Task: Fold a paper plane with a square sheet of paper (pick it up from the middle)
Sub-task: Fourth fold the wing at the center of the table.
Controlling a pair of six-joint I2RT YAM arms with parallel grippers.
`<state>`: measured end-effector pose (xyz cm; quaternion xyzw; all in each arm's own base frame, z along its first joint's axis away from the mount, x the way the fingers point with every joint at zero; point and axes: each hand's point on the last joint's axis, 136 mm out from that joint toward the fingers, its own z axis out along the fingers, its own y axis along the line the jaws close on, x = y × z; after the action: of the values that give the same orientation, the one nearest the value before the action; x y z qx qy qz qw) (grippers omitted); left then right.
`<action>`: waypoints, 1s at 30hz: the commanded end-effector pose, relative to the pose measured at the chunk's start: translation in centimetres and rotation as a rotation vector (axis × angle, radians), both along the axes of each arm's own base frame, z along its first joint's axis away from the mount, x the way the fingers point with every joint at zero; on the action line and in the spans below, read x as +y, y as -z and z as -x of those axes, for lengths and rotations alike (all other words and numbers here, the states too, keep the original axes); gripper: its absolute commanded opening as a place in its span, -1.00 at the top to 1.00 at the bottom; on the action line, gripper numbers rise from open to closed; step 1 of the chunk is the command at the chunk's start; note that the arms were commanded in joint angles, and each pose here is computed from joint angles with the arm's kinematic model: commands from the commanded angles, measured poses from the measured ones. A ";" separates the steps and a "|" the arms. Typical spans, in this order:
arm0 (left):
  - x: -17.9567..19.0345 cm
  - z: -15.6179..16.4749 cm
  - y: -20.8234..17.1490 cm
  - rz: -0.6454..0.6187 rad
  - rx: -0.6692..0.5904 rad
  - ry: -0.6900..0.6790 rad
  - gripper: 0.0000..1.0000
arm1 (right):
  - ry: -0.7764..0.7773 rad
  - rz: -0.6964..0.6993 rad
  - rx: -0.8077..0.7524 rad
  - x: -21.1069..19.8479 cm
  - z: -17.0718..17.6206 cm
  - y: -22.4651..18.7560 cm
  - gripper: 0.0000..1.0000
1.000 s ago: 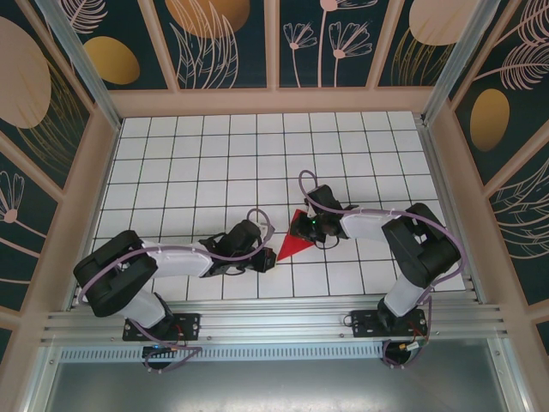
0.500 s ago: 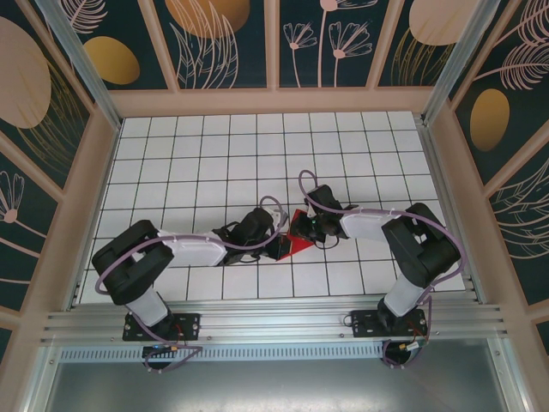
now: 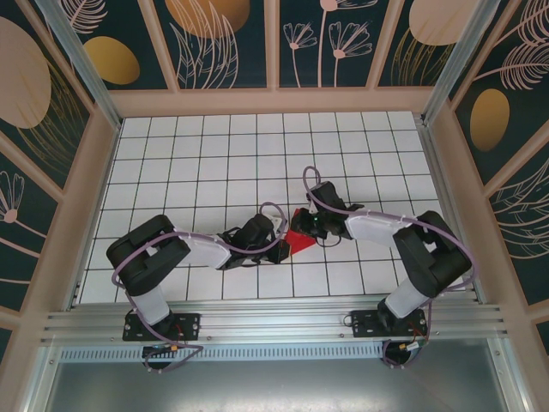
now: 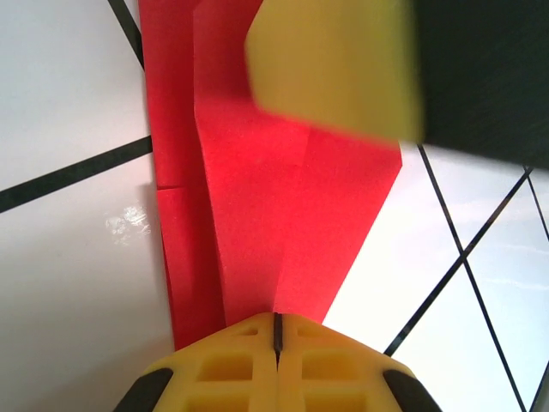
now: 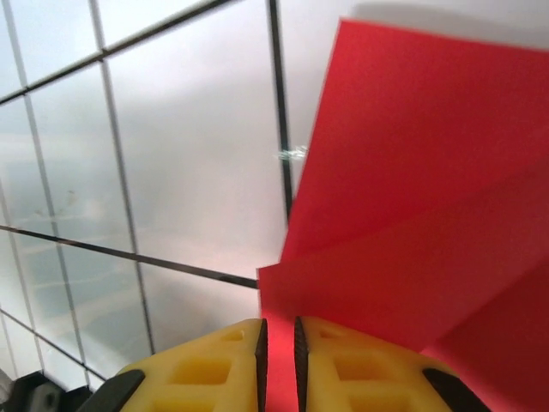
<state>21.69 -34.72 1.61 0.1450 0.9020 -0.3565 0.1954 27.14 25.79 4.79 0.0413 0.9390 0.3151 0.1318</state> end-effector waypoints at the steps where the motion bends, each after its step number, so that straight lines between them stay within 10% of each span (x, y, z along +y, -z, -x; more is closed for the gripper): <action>1: 2.1 1.2 2.4 -0.081 0.063 -0.024 1.00 | 0.028 0.002 -0.057 -0.6 -0.3 -1.9 0.60; 16: 1.8 1.1 2.4 -0.084 0.065 -0.013 1.00 | -0.076 -0.044 0.031 2.0 1.0 0.8 0.64; 30: 3.7 2.6 4.6 -0.149 0.131 -0.020 1.00 | 0.062 0.019 0.073 -3.4 -2.2 4.0 0.64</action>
<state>21.61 -34.62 1.54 0.1403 0.9015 -0.3597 0.1955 28.59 23.45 1.72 0.0779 0.9399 0.3154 0.1048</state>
